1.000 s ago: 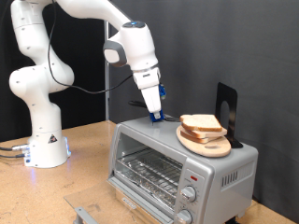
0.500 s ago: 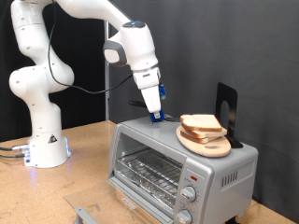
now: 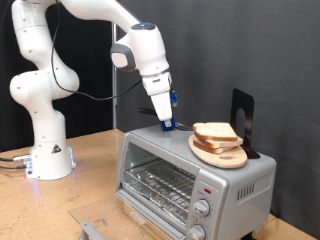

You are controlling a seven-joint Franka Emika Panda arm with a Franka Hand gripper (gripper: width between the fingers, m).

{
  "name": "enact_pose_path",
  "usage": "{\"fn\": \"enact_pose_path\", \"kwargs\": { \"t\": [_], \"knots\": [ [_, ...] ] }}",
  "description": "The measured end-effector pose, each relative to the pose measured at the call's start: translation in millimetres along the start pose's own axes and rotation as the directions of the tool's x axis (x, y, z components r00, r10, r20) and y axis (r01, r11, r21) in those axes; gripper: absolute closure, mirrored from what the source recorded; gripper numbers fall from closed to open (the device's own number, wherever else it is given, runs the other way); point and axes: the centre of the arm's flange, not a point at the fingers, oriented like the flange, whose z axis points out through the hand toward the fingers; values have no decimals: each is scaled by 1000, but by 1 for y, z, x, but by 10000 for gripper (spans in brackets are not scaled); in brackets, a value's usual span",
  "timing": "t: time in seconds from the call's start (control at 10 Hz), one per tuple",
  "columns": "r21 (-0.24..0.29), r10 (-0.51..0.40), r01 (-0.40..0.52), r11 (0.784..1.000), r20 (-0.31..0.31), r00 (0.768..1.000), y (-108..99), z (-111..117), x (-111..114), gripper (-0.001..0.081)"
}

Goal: Make a piece of toast with the oven

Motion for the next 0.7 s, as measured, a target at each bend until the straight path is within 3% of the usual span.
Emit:
{"fn": "enact_pose_path", "kwargs": {
  "t": [0.4, 0.5, 0.6, 0.7],
  "knots": [
    [-6, 3, -3, 1000, -2, 1000, 2, 0, 1, 339],
    [-8, 3, -3, 1000, -3, 1000, 3, 0, 1, 262],
    [-9, 4, -4, 1000, -5, 1000, 4, 0, 2, 73],
    [-10, 5, -5, 1000, -6, 1000, 5, -1, 2, 73]
  ]
}}
